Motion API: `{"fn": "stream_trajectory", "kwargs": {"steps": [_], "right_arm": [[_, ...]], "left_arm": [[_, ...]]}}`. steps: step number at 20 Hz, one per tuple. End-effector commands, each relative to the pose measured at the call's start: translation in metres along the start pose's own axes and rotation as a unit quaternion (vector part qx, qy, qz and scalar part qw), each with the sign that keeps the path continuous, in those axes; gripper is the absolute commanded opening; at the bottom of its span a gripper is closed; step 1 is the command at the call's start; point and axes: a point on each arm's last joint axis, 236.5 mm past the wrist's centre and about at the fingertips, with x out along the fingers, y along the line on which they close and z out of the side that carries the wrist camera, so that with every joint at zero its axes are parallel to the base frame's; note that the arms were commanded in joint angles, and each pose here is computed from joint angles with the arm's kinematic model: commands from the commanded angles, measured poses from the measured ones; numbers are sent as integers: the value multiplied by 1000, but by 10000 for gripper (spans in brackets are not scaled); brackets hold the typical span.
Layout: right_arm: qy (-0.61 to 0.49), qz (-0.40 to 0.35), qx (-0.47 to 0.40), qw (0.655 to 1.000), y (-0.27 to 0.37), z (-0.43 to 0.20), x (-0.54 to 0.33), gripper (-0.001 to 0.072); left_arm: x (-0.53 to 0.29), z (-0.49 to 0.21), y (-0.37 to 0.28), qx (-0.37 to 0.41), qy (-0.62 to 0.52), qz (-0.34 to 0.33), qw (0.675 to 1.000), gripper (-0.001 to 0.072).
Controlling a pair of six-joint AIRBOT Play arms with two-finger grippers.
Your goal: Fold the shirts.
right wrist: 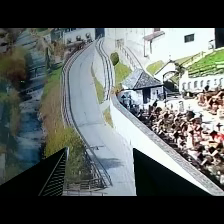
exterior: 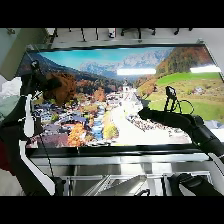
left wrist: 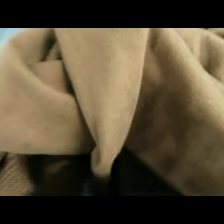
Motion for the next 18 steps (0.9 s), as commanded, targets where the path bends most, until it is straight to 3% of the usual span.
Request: {"fn": "stream_trajectory", "kwargs": {"steps": [1,4,7,10,15,18], "right_arm": [[5,0,4,1000,0,-2,1,465],[-5,2,8,1000,0,6,-5,463],[-1,-1,-3,1000,-1,27,-28,463],[-5,-6,-37,999,-4,55,-60,463],[-6,-19,-54,998,-13,77,-103,463],[24,-30,-37,999,-29,66,-110,463]], "left_arm": [[1,-18,-11,2,40,-4,999,13],[-45,-9,-51,20,35,-45,998,12],[-158,17,-145,37,-17,-188,981,12],[-277,-25,-227,98,9,-301,948,12],[-368,-175,-317,248,117,-356,893,12],[-342,-252,-331,290,159,-306,893,12]]}}
